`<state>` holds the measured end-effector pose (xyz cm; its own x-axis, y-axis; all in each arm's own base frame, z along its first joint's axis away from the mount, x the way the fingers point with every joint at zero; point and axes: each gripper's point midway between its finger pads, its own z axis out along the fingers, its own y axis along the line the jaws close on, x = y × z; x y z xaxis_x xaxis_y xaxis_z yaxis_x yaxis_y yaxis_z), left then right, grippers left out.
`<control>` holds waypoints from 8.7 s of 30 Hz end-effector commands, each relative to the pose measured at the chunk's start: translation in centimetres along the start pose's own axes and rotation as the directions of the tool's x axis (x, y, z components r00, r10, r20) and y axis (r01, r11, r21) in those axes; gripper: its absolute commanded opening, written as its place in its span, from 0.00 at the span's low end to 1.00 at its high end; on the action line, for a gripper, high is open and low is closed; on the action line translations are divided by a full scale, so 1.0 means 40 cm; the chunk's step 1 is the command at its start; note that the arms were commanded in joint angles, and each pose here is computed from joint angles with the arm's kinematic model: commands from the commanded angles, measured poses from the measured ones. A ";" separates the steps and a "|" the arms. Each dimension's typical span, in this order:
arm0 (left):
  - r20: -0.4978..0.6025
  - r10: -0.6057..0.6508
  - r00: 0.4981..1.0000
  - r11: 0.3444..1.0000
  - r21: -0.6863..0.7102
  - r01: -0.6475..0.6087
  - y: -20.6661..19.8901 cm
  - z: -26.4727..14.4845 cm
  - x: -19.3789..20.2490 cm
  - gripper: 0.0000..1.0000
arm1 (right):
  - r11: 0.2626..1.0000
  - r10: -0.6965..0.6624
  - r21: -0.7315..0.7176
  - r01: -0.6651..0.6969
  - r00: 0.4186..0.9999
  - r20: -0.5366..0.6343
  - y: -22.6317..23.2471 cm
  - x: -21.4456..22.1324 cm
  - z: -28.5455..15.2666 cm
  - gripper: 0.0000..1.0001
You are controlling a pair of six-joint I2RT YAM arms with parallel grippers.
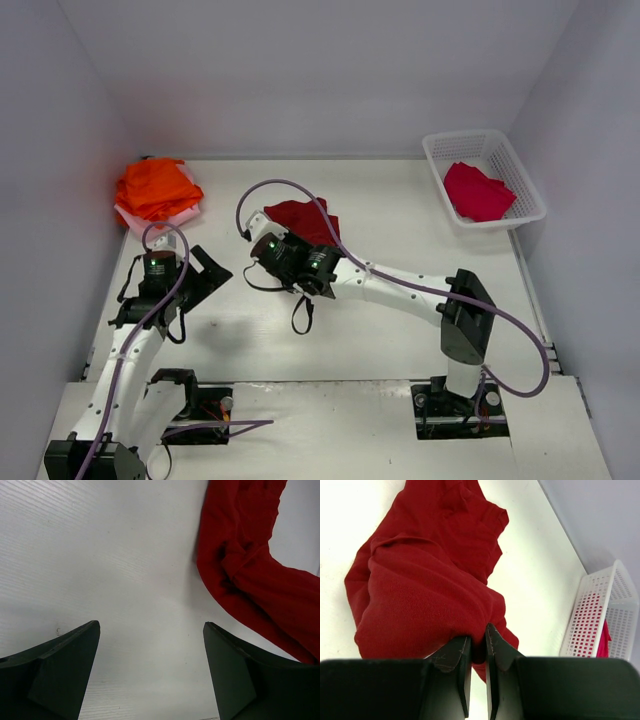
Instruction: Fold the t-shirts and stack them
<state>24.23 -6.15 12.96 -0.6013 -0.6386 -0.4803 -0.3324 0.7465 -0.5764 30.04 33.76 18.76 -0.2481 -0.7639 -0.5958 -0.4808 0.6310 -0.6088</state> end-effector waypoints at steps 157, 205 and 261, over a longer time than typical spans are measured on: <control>0.055 -0.018 0.998 0.998 0.056 0.015 -0.019 -0.020 -0.015 0.79 | 0.966 0.089 -0.251 -0.068 0.993 0.072 0.142 -0.092 0.295 0.02; 0.059 -0.039 0.997 0.966 0.258 0.023 -0.182 -0.019 -0.103 0.79 | 0.929 0.370 -0.032 -0.369 0.920 0.127 -0.019 0.004 -0.152 1.00; -0.142 0.083 0.986 0.975 0.218 -0.050 -0.308 0.279 0.113 0.79 | 0.932 0.347 0.075 -0.356 0.932 0.105 -0.043 0.029 -0.137 1.00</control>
<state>32.86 -20.62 8.99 -0.7622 -0.5209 -0.3844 -0.1677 0.7324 -0.6599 25.24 30.51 20.50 -0.3336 -0.5023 -0.7977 -0.3425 0.8530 -0.3938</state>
